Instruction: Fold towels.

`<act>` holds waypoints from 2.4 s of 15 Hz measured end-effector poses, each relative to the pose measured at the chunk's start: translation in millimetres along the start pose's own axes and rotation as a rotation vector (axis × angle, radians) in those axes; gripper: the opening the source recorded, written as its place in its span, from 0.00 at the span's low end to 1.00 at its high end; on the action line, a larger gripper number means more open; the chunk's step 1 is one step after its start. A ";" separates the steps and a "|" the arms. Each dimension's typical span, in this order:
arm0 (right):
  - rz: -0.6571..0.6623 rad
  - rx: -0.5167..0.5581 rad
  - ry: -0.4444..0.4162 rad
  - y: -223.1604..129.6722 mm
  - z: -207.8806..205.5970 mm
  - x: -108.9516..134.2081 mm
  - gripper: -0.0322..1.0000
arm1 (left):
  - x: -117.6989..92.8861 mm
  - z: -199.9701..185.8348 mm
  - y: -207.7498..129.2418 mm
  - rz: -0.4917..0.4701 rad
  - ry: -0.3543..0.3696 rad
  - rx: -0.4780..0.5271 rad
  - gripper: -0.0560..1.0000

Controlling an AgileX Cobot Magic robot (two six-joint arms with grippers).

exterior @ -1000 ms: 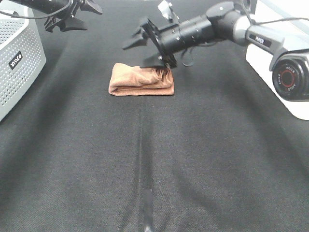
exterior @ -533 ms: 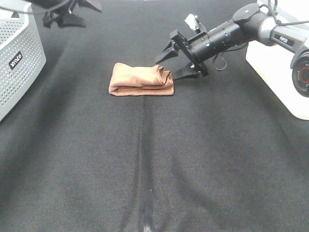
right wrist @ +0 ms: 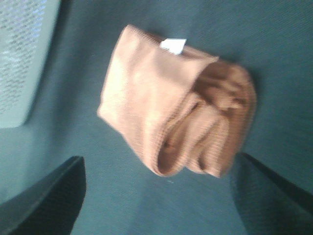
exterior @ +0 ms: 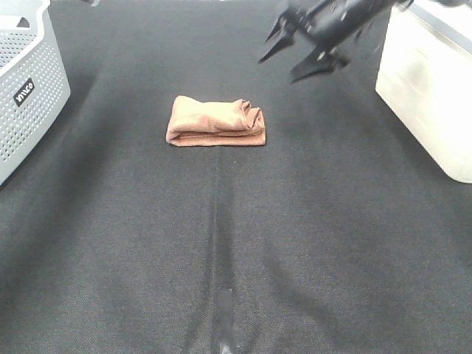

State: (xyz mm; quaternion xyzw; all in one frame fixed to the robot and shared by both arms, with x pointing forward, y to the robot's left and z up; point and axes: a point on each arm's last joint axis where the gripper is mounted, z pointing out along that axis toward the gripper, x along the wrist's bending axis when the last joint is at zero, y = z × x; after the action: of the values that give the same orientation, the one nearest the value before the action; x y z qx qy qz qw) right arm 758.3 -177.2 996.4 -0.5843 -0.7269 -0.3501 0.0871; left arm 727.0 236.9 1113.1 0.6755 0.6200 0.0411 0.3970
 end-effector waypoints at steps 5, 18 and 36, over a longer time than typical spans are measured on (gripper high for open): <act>-0.111 -0.121 -0.194 4.0 -101.7 51.5 0.78 | -31.1 -94.9 6.8 0.085 0.190 -0.102 0.65; -0.167 -0.094 -0.373 -255.0 -263.0 129.3 0.77 | -72.9 -258.5 -196.8 0.192 0.357 -0.058 0.65; -0.327 -0.619 -0.536 -465.6 -263.2 96.9 0.77 | -45.6 -255.0 -430.5 0.454 0.298 -0.383 0.65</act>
State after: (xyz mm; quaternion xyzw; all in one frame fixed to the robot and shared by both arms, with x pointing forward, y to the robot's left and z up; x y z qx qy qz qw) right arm 230.8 -295.0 1053.4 -0.5303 -0.6677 -0.3964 -0.3403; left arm 230.4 284.9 1054.0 0.6963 0.4858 0.3425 0.4024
